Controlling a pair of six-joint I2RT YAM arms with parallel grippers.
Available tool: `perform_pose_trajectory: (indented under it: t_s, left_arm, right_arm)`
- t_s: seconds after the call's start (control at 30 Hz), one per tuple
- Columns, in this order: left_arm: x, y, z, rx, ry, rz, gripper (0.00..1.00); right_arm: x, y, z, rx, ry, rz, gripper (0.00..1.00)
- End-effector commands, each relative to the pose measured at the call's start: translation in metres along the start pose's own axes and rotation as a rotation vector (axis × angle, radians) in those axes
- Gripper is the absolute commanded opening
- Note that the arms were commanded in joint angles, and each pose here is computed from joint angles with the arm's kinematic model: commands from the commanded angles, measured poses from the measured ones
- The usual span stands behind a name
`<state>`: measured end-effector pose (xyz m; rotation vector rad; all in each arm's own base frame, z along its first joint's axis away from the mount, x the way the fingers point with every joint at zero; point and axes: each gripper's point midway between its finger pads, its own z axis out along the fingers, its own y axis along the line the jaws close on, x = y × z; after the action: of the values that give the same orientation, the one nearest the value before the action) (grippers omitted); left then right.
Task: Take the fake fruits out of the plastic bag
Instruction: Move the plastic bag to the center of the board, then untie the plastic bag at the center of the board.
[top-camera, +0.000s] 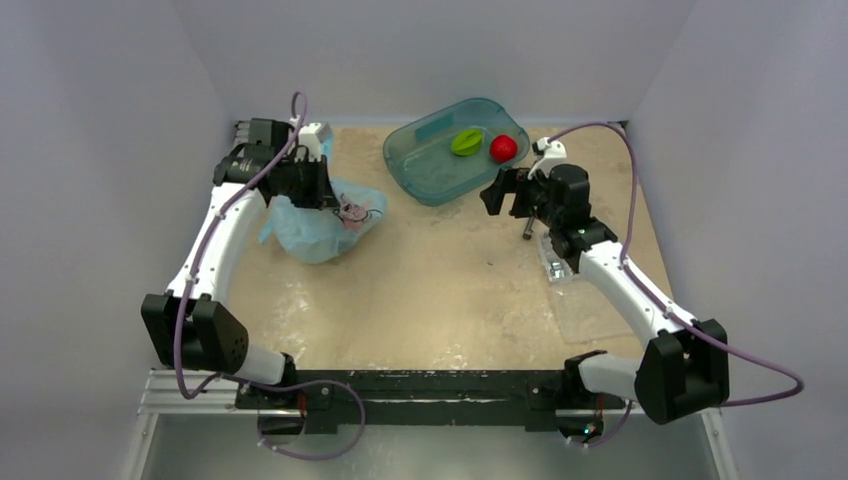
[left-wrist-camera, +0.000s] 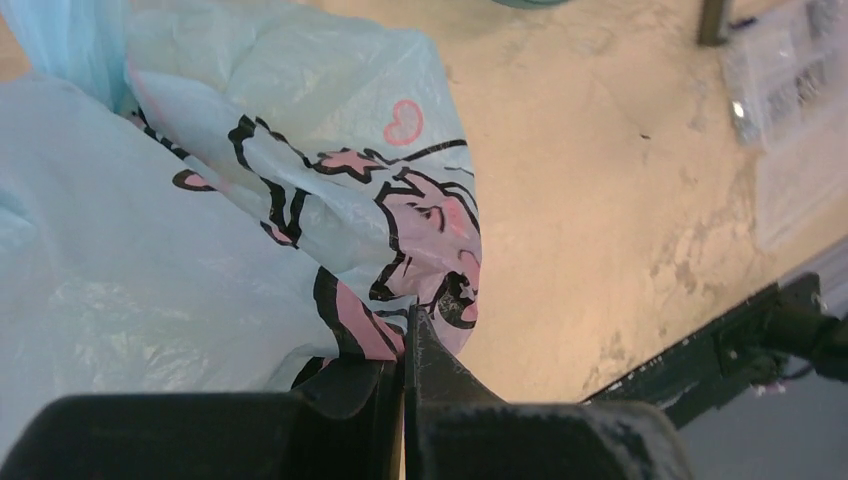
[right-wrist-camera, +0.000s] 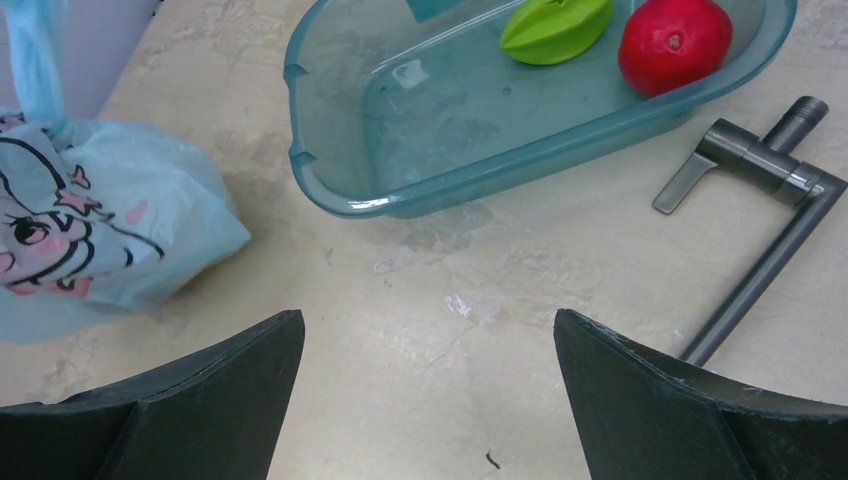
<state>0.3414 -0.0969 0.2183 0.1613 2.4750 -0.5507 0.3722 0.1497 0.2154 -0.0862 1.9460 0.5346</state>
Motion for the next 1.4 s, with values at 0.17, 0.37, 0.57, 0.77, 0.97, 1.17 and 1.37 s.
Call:
perform_pose_trajectory:
  t_s: [0.17,0.37,0.57,0.77,0.97,1.17,1.37]
  left_arm:
    - [0.021,-0.106,-0.026,0.433,-0.032,0.327,0.00]
    - [0.039,-0.150,-0.065,0.619,-0.130,0.502,0.39]
    - [0.033,-0.148,-0.083,0.561,-0.236,0.574,0.67]
    - [0.006,-0.111,-0.072,0.287,-0.339,0.525,0.74]
    - [-0.011,-0.074,-0.069,0.056,-0.379,0.457,0.68]
    - [-0.018,-0.057,-0.070,-0.043,-0.405,0.415,0.68]
    - [-0.018,-0.051,-0.062,-0.066,-0.366,0.388,0.68]
  right_arm:
    - [-0.017,0.026,0.007,-0.099,-0.013,-0.019,0.99]
    - [-0.006,0.053,0.013,-0.183,0.017,-0.042,0.99]
    - [0.007,0.093,0.016,-0.275,0.034,-0.066,0.99]
    - [0.026,0.145,0.022,-0.405,0.053,-0.034,0.99]
    - [0.038,0.192,0.034,-0.424,0.067,-0.028,0.99]
    - [0.066,0.237,0.045,-0.492,0.126,-0.029,0.78]
    - [0.140,0.264,0.028,-0.594,0.225,-0.062,0.48]
